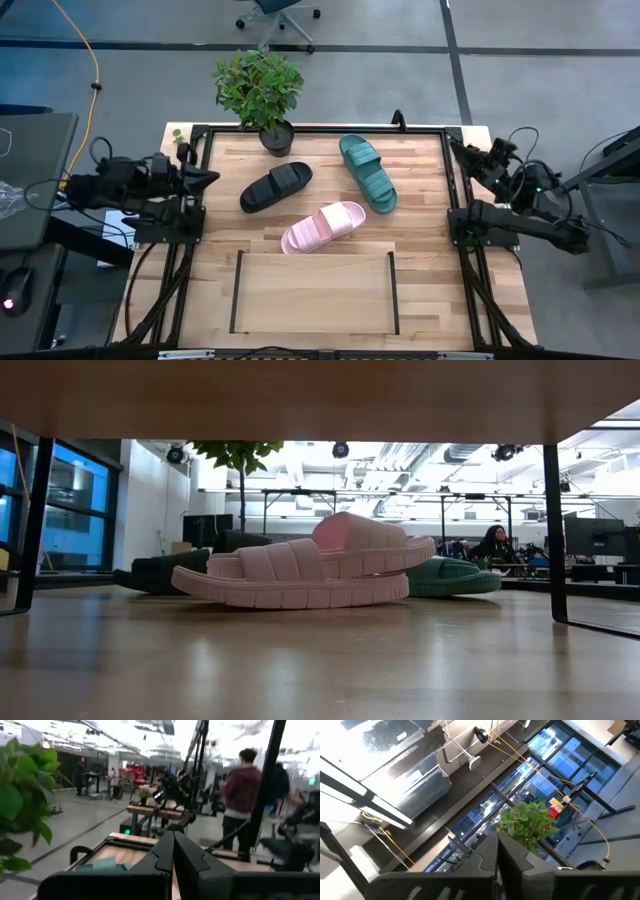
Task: Pick and place slides into the shelf
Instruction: Put the green pair of slides on the shelf
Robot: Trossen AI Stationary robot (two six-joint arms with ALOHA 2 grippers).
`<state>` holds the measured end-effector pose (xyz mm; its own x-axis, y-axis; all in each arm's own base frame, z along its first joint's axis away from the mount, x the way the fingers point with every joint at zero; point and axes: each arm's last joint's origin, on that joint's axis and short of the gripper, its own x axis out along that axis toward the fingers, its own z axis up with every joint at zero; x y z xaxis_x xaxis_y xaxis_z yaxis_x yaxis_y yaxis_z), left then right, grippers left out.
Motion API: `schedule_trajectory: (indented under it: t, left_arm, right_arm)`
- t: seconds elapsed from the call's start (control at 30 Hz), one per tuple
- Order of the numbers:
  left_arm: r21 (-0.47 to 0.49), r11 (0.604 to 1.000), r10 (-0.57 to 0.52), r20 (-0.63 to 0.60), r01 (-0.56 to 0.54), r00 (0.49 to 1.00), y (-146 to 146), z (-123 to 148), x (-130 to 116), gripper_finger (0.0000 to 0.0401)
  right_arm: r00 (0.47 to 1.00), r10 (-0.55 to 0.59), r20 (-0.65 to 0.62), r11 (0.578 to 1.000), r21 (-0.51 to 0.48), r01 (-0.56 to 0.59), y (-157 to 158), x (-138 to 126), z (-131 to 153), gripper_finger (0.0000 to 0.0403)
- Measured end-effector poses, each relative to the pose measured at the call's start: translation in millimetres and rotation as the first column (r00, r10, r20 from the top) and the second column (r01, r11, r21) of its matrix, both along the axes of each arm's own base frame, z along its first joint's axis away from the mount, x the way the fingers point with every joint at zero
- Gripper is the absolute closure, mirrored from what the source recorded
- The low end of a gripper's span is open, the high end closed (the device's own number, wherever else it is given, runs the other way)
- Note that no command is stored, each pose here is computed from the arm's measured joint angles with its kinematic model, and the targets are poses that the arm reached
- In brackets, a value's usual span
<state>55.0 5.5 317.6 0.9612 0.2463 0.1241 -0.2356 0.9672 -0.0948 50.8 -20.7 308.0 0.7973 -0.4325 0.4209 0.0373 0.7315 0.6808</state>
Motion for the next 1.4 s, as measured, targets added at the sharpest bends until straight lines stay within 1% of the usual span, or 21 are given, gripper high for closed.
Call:
schedule_trajectory:
  t: [0.2,0.33,0.53,0.77,0.9,1.03,1.23,1.4]
  left_arm:
    - [0.051,0.999,0.017,-0.12,-0.011,0.993,-0.3,28.8,10.5,0.0401]
    - [0.087,0.996,0.029,-0.201,-0.012,0.979,-0.8,42.7,21.9,0.0401]
    - [0.096,0.995,0.022,-0.307,0.008,0.952,-1.8,54.7,35.0,0.0401]
    - [0.095,0.995,0.009,-0.341,0.025,0.94,-2.4,63.7,38.5,0.04]
    - [0.093,0.995,0.009,-0.373,0.028,0.928,-2.6,61.4,40.7,0.04]
    - [0.086,0.996,0.007,-0.408,0.031,0.913,-2.9,58.0,45.5,0.04]
    - [0.078,0.995,-0.021,-0.422,0.06,0.906,-4.0,56.8,50.9,0.04]
    - [0.078,0.995,-0.022,-0.417,0.06,0.909,-4.1,57.2,51.1,0.04]
  right_arm:
    - [0.997,-0.007,-0.082,1.0,-0.002,0.007,-3.8,13.0,14.9,0.0403]
    - [0.984,-0.02,-0.176,1.0,-0.016,0.017,-6.0,21.0,29.0,0.0403]
    - [0.931,-0.044,-0.362,0.999,-0.046,0.029,-8.1,27.9,59.1,0.0403]
    - [0.853,-0.098,-0.513,0.994,-0.096,0.057,-9.8,30.2,98.8,0.0403]
    - [0.775,-0.127,-0.62,0.992,-0.097,0.084,-11.8,32.5,112.2,0.0403]
    - [0.68,-0.129,-0.721,0.991,-0.078,0.106,-14.3,37.6,116.1,0.0403]
    - [0.588,-0.104,-0.802,0.994,-0.071,0.079,-17.9,51.0,121.7,0.0403]
    - [0.486,-0.112,-0.867,0.992,-0.07,0.104,-22.9,64.0,120.4,0.0403]
